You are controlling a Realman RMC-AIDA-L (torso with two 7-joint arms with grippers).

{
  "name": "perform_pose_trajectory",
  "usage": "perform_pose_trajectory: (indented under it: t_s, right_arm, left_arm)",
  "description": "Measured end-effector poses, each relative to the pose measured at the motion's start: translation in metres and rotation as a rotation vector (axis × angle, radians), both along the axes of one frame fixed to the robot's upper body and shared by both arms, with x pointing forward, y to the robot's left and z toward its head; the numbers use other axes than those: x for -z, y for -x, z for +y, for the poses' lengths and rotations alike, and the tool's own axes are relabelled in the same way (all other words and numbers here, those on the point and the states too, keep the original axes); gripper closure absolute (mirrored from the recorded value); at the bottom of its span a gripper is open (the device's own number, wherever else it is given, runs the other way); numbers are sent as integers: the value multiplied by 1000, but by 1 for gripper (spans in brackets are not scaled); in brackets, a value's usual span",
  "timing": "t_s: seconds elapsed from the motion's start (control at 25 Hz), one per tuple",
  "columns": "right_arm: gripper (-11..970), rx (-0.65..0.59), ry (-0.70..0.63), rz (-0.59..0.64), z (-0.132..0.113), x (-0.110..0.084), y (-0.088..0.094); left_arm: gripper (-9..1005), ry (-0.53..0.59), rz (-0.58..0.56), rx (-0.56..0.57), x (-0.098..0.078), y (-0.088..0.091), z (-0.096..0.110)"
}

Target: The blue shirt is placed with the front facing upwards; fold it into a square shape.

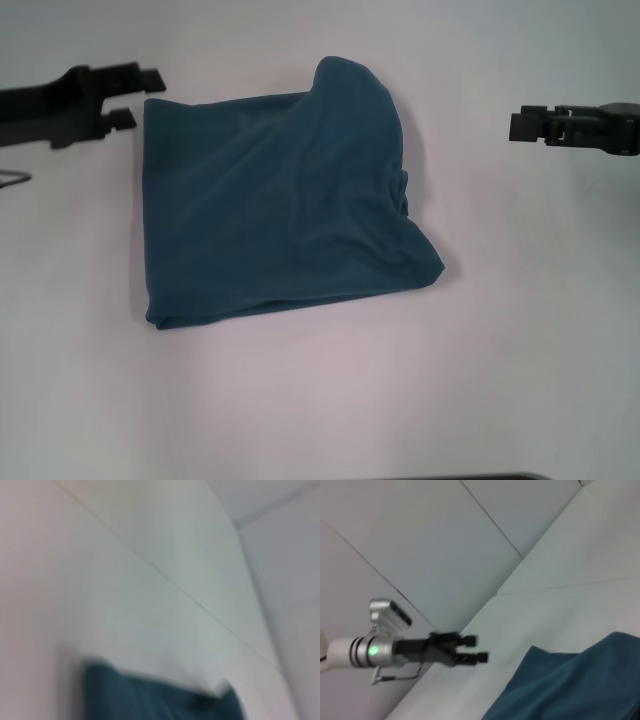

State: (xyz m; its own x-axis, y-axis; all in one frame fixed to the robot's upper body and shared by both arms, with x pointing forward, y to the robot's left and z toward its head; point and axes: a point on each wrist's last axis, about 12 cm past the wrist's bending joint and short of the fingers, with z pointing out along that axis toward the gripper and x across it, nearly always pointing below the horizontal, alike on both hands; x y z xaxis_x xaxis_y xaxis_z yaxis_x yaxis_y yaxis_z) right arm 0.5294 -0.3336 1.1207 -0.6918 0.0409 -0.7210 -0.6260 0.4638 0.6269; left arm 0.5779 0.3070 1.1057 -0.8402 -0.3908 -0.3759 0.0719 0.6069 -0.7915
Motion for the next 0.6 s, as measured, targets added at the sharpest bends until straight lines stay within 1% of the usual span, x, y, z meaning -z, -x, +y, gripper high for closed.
perform_pose_trajectory:
  t_s: [0.08,0.16,0.24,0.4,0.52,0.56,0.6]
  right_arm:
    - [252,7,12,-20,0,1,-1]
    - [252,22,24,-29,0,3,-3]
    - [252,27,28,-33,1,2,-6]
    - [252,30,28,-44,2,-2,-11]
    - [252,32,28,-53,3,-5,-15]
    - [252,33,27,-55,4,-5,-16]
    - [252,32,27,-57,4,-6,-17]
  left_arm:
    - [203,-68,-43,-24,4,-12,-11]
    - [203,-165,-111,16,5,-22,-25]
    - [202,-224,-147,56,5,-27,-33]
    - [202,-306,-170,84,5,-34,-35]
    - [203,-397,-183,94,6,-39,-36]
    - [203,-397,-183,94,6,-39,-36]
    - [203,-424,-189,95,7,-41,-37]
